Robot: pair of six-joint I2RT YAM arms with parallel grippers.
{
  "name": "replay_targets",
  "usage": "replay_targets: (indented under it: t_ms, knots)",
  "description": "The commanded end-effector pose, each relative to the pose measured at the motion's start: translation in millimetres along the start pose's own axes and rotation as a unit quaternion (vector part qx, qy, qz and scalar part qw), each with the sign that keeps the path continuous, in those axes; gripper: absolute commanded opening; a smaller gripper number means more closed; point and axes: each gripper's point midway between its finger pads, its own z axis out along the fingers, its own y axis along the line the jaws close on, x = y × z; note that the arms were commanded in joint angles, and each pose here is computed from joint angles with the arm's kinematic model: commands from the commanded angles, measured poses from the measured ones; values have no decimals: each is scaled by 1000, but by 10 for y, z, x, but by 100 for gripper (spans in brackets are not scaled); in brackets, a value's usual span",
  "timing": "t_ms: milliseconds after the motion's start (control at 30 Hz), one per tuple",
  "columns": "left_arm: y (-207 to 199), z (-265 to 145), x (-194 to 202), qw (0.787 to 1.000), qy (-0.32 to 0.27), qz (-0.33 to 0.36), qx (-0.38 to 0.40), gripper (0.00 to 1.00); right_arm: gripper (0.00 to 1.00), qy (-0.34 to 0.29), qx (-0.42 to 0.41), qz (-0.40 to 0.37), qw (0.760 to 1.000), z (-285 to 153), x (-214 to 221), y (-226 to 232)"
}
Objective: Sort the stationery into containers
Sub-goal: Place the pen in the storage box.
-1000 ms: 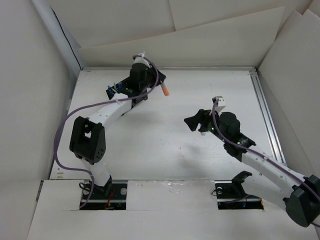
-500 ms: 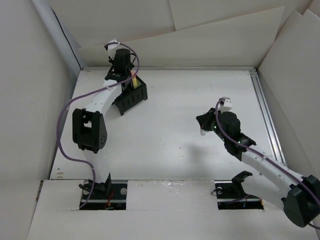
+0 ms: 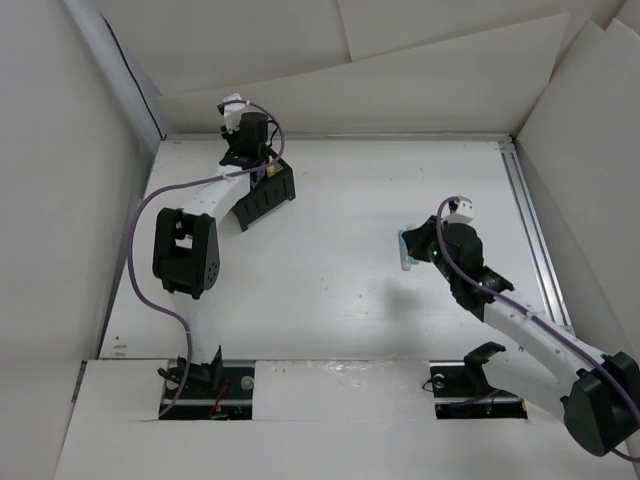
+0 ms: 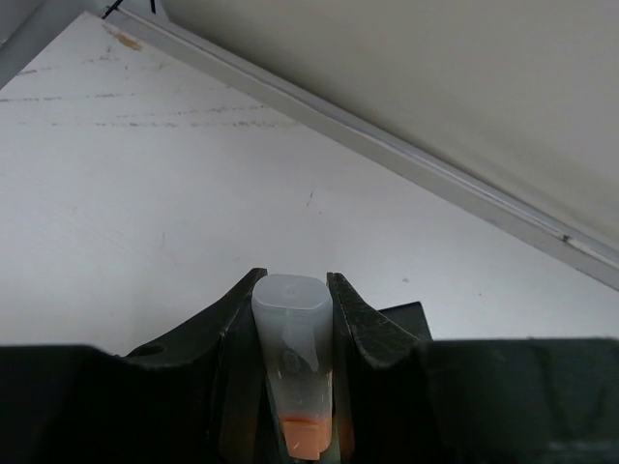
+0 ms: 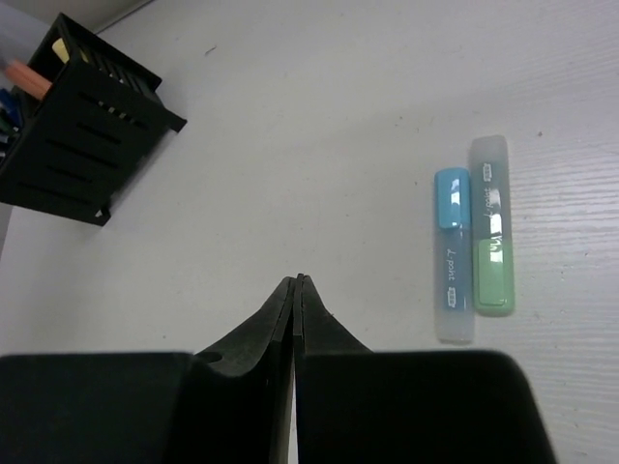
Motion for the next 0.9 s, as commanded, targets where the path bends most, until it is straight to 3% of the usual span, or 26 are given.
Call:
replay_targets:
  t_ms: [0, 100, 133, 267, 367, 600, 733, 867]
  knots:
    - [-13, -2, -83, 1000, -21, -8, 3, 8, 5, -21, 20, 14, 999, 8, -80, -81]
    - [-47, -34, -68, 1000, -26, -6, 10, 22, 16, -15, 37, 15, 999, 41, -30, -152]
    - [-47, -35, -68, 1000, -26, -6, 10, 26, 25, -14, 47, 19, 999, 38, -16, -193]
    - [-87, -96, -130, 999, -24, -8, 25, 36, 41, 4, 114, 27, 993, 98, 100, -448]
    - [-203, -192, -272, 998, -36, -25, 49, 43, 48, 22, 130, 34, 991, 158, 209, -508]
    - [-423, -529, -672, 991, -56, -63, 106, 44, 56, 40, 147, 44, 987, 157, 368, -612]
    - [-766, -933, -888, 972, -54, -107, 201, 44, 58, 56, 142, 49, 987, 141, 453, -606]
    - [-1130, -1336, -815, 955, -35, -125, 268, 44, 56, 70, 156, 55, 984, 136, 542, -665]
